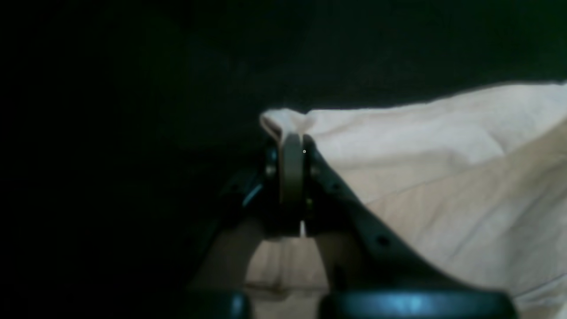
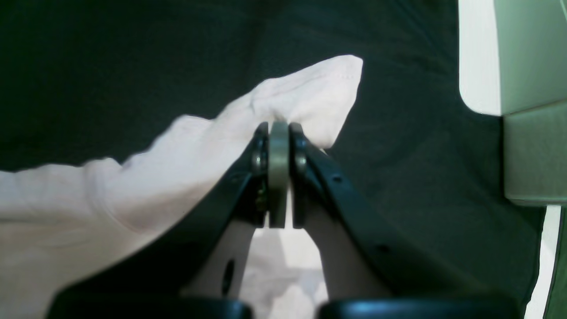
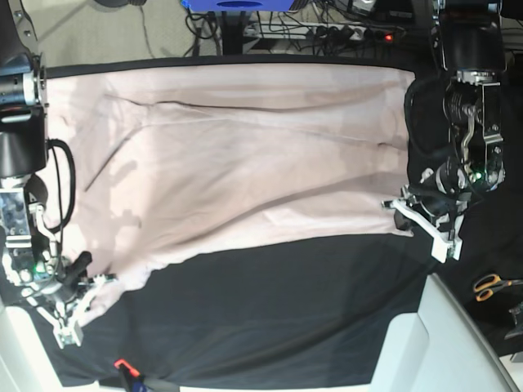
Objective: Fold the T-shirt properly
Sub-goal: 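Pull both held shirt edges toward the robot, folding the shirt lengthwise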
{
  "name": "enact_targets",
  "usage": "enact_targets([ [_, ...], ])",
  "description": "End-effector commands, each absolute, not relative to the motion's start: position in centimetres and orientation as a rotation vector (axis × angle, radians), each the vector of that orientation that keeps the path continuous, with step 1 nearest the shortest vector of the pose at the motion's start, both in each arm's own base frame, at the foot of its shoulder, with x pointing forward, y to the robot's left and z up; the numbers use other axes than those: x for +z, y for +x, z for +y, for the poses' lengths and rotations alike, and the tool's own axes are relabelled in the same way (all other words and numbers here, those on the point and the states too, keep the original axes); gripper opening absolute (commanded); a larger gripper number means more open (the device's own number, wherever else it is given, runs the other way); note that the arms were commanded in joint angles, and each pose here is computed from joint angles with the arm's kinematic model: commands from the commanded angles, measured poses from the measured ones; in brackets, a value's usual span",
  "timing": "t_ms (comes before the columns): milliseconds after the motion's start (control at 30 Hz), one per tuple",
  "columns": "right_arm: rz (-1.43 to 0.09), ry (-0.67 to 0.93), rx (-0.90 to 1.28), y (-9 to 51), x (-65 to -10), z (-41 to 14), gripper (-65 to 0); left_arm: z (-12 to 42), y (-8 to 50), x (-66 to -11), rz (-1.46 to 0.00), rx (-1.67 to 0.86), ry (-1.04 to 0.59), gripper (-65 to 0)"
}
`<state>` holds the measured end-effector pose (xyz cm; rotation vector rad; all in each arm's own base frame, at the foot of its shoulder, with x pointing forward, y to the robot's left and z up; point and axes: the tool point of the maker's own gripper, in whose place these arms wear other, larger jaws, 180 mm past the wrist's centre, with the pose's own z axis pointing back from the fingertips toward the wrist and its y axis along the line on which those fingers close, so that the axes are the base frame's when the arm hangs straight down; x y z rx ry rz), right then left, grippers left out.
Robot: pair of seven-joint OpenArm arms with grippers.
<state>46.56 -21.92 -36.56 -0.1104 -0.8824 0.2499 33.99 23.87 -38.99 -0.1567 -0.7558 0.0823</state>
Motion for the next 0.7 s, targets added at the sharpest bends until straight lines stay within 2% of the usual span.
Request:
enact_targets([
  [0,-0.944,-0.128,0.245,47.7,-34.4,-22.5,-65.0,24.4,34.8,-37.8,-0.795,0.075,-0.151,-65.0],
  [133,-0.918,-0.125,0.245,46.8,-35.7,-22.5,-65.0,24.6,34.4,-38.4,-0.783,0.071,-0.138,-65.0],
  [367,-0.933,-0.12,0.262,46.1,-35.6,-21.9,-65.0,25.4,34.1,-39.5,-0.754,-0.018,0.04,-65.0],
  [667,-0.956,-0.124,0.243,44.7,-34.6,-22.2,-65.0,24.9,34.1,-38.8,-0.809,-0.042,0.05,-65.0],
])
